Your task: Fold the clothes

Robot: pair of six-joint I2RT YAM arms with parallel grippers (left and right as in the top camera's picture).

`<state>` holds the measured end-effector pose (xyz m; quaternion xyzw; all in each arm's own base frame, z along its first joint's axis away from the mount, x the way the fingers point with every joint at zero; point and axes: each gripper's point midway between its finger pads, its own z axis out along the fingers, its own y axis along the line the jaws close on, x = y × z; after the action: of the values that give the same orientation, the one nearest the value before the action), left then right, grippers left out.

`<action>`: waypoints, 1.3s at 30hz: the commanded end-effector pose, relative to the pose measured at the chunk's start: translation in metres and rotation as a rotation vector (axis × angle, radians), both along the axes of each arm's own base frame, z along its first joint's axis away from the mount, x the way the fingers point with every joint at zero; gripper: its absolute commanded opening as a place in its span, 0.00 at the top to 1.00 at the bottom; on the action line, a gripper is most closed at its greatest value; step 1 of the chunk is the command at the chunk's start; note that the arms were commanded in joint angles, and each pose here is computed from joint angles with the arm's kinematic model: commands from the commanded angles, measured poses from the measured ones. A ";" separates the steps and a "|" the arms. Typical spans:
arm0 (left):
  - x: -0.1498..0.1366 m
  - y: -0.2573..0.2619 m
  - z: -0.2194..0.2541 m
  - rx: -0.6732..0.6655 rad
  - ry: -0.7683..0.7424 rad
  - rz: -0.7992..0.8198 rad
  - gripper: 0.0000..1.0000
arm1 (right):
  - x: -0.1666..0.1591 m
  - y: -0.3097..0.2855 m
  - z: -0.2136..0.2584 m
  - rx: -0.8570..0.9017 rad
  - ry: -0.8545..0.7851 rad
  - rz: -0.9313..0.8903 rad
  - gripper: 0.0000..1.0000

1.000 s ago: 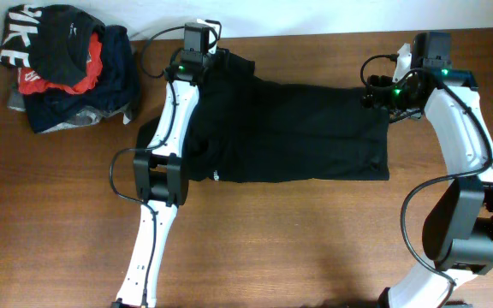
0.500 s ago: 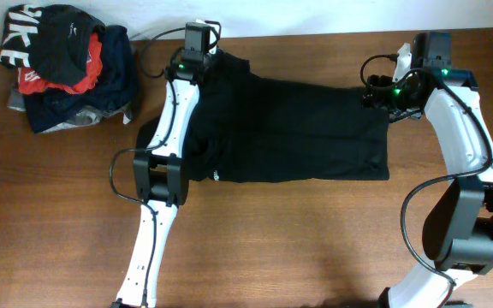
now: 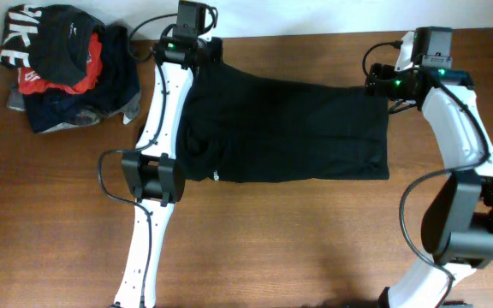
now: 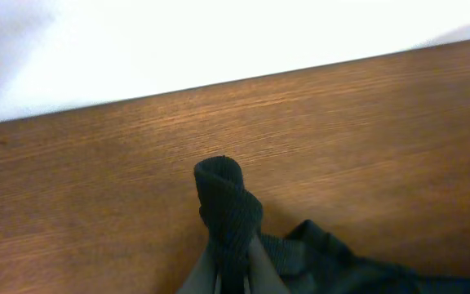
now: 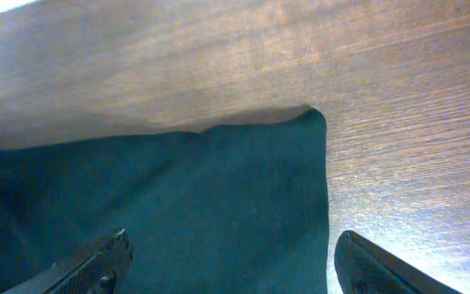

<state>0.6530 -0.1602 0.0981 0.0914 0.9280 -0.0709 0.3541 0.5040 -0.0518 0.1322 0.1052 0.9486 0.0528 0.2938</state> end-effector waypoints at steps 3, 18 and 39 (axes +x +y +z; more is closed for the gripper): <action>-0.010 -0.005 0.027 -0.001 -0.009 -0.003 0.99 | 0.008 -0.011 -0.044 -0.018 0.062 -0.019 0.17; -0.025 -0.002 0.014 0.019 0.073 -0.004 0.99 | 0.044 -0.025 -0.116 -0.046 0.032 -0.046 0.20; -0.025 -0.002 0.014 0.020 0.073 -0.004 0.99 | 0.062 -0.036 -0.124 -0.072 -0.038 -0.105 0.88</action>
<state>0.6257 -0.1629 0.0881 0.0984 0.9472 -0.0656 0.2980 0.5645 -0.0841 0.0129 0.1393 0.9374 0.0095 0.3192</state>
